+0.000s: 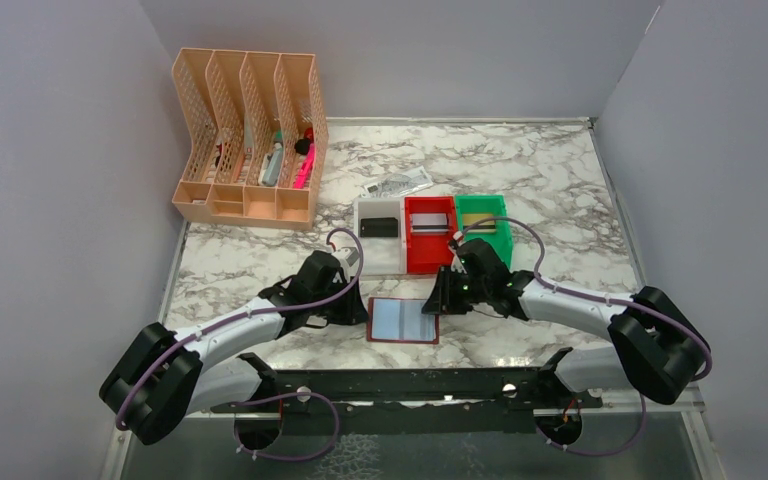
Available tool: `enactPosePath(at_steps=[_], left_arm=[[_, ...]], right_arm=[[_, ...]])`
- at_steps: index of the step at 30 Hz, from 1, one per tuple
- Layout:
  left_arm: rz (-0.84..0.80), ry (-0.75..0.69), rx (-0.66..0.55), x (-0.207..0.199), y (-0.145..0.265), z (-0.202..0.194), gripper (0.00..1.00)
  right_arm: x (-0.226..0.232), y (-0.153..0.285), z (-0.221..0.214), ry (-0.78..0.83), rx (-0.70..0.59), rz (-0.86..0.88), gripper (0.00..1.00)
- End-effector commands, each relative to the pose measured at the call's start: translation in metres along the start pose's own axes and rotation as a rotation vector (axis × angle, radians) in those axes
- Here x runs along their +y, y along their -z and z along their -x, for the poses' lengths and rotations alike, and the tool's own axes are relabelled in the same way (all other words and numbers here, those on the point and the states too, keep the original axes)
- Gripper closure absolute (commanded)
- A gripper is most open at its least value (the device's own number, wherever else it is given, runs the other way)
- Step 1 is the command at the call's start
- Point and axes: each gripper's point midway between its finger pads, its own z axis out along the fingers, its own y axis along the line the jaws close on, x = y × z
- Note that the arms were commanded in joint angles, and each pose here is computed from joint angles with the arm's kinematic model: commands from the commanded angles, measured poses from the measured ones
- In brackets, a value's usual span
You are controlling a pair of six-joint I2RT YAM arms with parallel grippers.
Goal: Take the credit cards out of the card holder
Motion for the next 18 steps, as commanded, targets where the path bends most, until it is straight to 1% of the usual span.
enactPosePath(at_steps=[1,6,11,18], left_arm=[[-0.05,-0.03,-0.024,-0.015,0.004,0.012,0.73],[-0.052,-0.03,-0.024,-0.015,0.004,0.011,0.73],[-0.054,-0.029,-0.023,-0.014,0.005,0.01,0.73],[-0.054,-0.03,-0.022,-0.015,0.004,0.01,0.73]], right_arm=[[0.005,-0.001,0.0,0.008,-0.002,0.019,0.69],[0.01,-0.009,-0.009,-0.013,0.031,0.081,0.69],[0.001,-0.013,-0.009,-0.016,0.034,0.03,0.7],[0.0,-0.003,-0.001,0.005,-0.002,-0.006,0.7]])
